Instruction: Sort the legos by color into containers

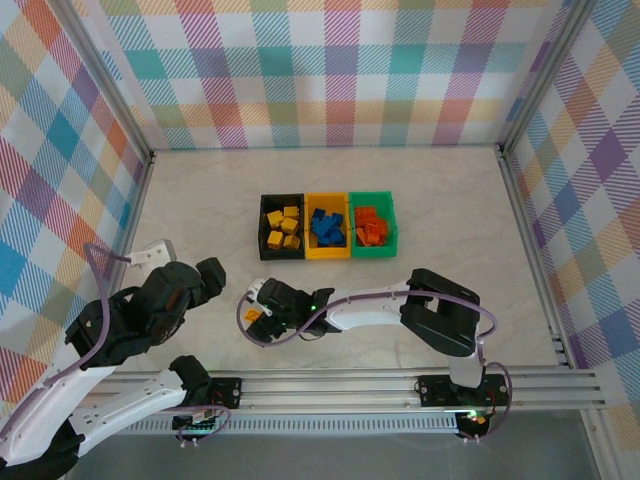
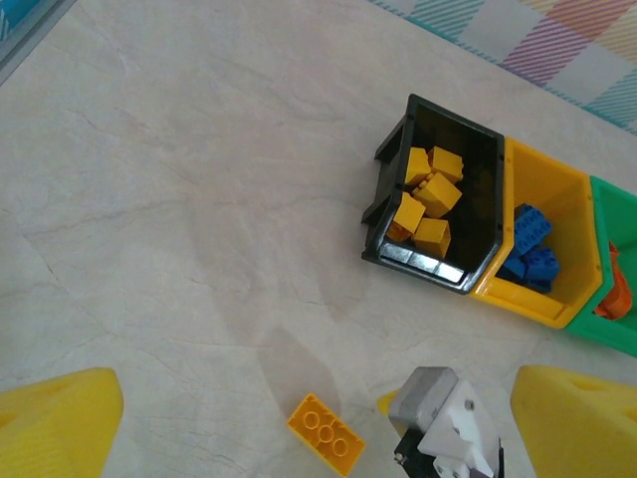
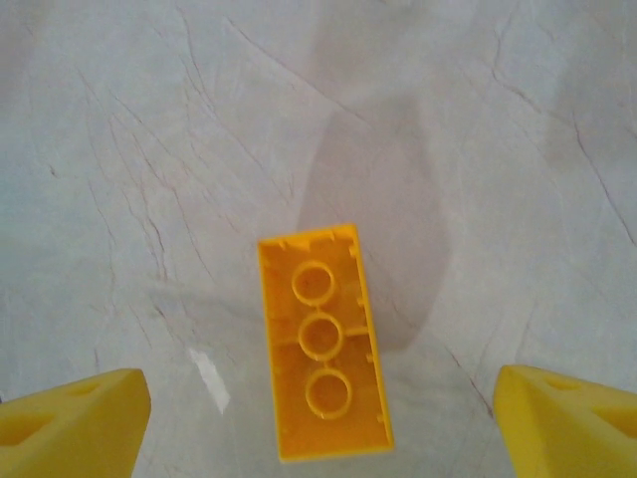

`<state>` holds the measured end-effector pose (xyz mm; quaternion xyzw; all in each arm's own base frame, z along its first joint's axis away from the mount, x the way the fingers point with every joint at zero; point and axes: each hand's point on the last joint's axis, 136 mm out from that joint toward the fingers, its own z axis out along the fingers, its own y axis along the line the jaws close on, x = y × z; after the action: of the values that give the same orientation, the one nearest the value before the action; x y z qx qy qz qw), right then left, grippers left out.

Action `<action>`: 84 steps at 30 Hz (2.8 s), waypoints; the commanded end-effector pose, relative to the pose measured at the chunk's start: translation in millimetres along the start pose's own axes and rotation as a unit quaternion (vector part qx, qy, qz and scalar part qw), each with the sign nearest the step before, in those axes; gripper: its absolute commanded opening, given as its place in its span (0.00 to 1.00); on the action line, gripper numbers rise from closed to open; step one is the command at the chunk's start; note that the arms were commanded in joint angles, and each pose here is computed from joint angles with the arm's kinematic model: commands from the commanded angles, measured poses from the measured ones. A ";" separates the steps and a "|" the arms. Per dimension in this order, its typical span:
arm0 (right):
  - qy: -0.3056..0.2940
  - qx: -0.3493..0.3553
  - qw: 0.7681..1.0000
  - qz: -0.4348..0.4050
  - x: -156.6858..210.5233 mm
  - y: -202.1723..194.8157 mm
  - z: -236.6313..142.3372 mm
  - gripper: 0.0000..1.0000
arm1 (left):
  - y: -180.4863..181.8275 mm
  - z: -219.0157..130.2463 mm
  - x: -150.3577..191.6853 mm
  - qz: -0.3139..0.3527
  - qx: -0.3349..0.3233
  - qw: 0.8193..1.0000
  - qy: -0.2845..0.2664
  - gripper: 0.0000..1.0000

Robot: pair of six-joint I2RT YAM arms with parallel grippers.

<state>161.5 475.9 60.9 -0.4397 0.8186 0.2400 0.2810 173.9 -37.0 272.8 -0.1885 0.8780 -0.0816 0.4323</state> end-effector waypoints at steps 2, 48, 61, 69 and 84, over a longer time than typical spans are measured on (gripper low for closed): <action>0.017 -0.013 0.999 -0.025 -1.9 9.1 15.1 0.91 | -2.9 2.3 -1.6 -0.001 0.003 1.000 -0.005 1.00; -0.040 0.144 0.975 0.163 -119.9 -200.3 -28.7 0.39 | 1.2 48.4 30.2 0.044 -0.056 0.997 0.003 1.00; -0.166 0.147 0.955 0.196 -165.9 -198.9 -129.1 0.91 | -27.8 64.3 25.4 0.090 -0.018 0.996 -0.021 1.00; -0.216 0.203 0.919 0.259 -86.5 -200.2 -213.4 1.00 | -65.0 95.6 -1.3 0.181 -0.063 0.979 -0.074 1.00; -0.182 0.375 0.867 0.273 26.1 -237.4 -265.4 1.00 | 19.5 248.0 -36.6 0.191 -0.205 0.957 -0.077 1.00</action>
<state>284.6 193.0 199.7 -0.0274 0.8740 0.0999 0.4747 372.1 -4.3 157.7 -0.1204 0.8610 0.2135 0.4456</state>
